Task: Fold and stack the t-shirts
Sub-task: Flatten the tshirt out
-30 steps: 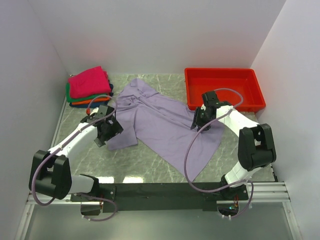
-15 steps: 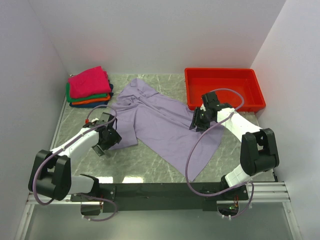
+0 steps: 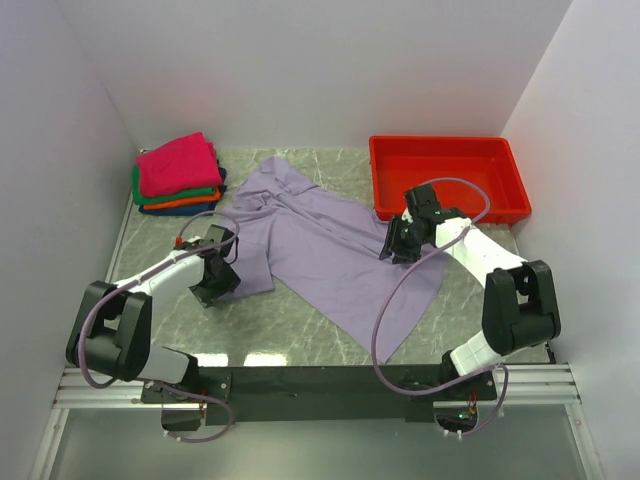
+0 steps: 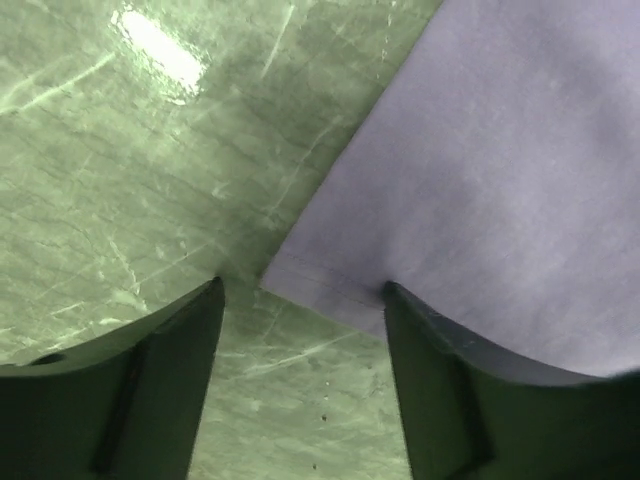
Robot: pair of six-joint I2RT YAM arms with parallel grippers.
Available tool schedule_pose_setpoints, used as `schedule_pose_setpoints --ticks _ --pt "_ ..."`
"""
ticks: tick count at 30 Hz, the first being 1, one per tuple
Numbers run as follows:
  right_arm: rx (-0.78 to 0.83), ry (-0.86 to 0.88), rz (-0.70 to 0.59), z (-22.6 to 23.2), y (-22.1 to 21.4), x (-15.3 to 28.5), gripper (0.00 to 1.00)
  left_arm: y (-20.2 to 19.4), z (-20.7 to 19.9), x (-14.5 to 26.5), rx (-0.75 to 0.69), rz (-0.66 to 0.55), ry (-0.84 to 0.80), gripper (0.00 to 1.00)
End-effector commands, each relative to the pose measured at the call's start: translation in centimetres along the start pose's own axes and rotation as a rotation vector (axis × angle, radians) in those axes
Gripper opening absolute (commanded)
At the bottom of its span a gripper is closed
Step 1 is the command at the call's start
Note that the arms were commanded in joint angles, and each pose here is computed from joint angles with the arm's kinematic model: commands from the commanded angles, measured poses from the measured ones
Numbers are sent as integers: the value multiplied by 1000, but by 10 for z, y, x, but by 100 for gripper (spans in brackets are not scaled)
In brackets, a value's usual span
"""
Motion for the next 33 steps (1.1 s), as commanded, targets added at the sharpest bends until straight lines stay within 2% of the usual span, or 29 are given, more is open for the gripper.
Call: schedule_pose_setpoints --ticks 1,4,11,15,19,24,33 --pt "11 22 -58 6 6 10 47 0 -4 -10 -8 -16 -8 62" --pt "15 20 -62 6 7 12 47 -1 -4 -12 -13 -10 -6 49" --pt "32 -3 -59 5 6 13 47 0 -5 -10 -18 -11 -14 26" --pt "77 -55 -50 9 -5 17 47 2 -8 -1 -15 -10 -46 16" --pt "78 -64 -16 9 -26 15 47 5 -6 13 -4 -24 -77 1" --pt "63 -93 6 5 -51 20 47 4 3 28 5 -19 -99 1" --pt "33 -145 67 -10 -123 26 47 5 12 43 -2 -20 -138 1"
Point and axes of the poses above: each gripper's point midway between its finger pads, its own x axis back along the fingers, its own z axis along the line the jaws close on, y = z × x, the point moved 7 cm from there along x, back along the fingers, and after that the axes turned 6 degrees about x, right-handed, at the moved point
